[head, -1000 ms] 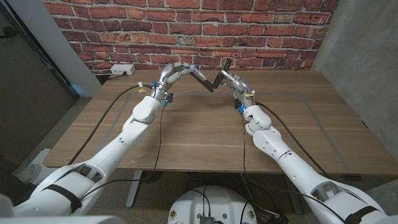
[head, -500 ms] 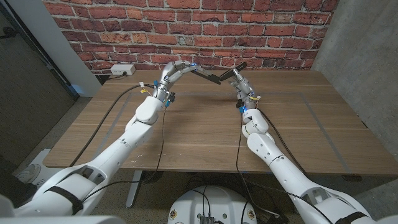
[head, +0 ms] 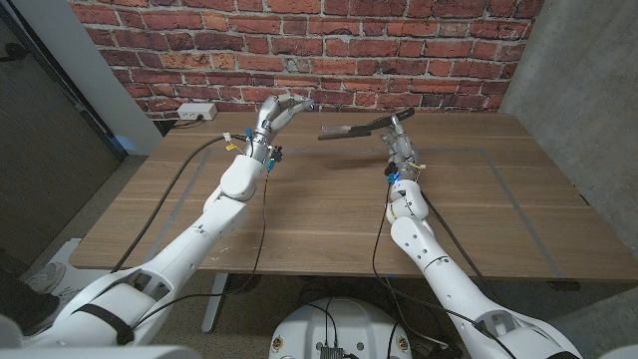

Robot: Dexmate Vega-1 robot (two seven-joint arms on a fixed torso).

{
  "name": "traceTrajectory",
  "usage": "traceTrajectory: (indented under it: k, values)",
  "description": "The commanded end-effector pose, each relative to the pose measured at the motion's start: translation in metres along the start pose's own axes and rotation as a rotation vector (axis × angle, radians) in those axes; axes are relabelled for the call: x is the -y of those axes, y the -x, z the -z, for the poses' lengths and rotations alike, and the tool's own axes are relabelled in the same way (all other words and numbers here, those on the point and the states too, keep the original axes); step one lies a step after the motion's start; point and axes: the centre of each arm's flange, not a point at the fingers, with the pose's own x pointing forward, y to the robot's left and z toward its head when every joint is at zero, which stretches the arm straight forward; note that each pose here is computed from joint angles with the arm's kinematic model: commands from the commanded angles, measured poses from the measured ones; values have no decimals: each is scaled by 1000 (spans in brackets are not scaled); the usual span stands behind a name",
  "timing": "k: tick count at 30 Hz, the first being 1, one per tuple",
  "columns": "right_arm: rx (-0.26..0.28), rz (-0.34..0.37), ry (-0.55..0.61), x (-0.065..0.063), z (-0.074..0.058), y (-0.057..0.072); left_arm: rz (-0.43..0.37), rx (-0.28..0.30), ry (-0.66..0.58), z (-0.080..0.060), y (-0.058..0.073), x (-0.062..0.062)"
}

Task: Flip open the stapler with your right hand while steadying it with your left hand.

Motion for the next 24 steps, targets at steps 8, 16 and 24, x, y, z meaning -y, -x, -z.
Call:
traceTrajectory:
  k: [8, 16, 24]
  values:
    - [-10, 132, -100, -1, 9, 16, -12, 3, -12, -5, 7, 2]
    - [-2, 124, -95, -2, 7, 16, -15, 1, -14, -5, 8, 0]
    - [9, 113, -96, -3, 4, 17, -16, -2, -13, -5, 10, -1]
